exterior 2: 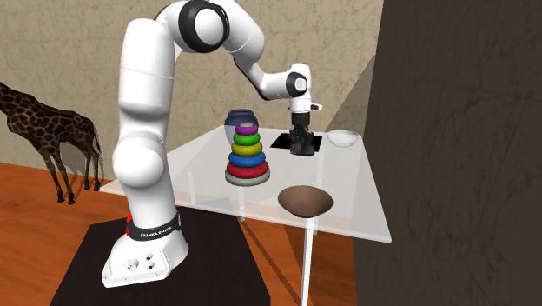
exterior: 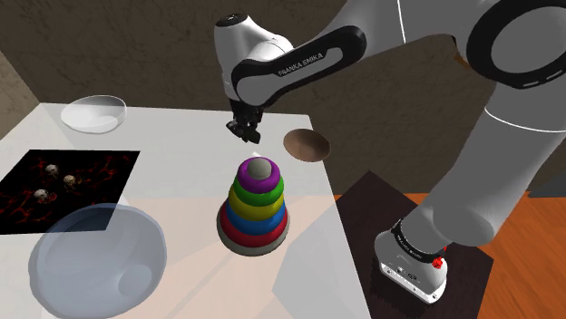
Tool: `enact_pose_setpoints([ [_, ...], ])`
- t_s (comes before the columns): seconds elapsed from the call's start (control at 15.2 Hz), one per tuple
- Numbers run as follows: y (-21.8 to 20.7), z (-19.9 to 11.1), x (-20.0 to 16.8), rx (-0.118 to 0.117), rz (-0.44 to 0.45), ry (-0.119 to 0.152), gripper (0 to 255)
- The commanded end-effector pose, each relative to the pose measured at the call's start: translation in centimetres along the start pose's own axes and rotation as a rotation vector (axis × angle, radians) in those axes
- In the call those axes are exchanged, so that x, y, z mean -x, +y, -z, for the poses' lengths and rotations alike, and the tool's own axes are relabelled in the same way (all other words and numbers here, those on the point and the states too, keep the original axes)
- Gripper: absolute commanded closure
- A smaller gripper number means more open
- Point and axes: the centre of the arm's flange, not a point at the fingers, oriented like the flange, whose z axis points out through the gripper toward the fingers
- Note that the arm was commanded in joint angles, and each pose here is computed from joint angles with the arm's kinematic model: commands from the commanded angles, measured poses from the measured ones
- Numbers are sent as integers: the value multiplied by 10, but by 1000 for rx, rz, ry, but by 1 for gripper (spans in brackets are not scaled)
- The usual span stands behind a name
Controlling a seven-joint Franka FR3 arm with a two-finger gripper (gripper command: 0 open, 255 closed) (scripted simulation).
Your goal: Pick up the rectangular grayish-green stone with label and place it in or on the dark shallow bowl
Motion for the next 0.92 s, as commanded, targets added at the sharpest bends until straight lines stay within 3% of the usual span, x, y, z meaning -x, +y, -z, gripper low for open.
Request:
enact_pose_setpoints([
  [0.0, 24, -4, 16, 0, 0, 0, 255],
  [0.86, 166, -31, 108, 0, 0, 0, 255],
])
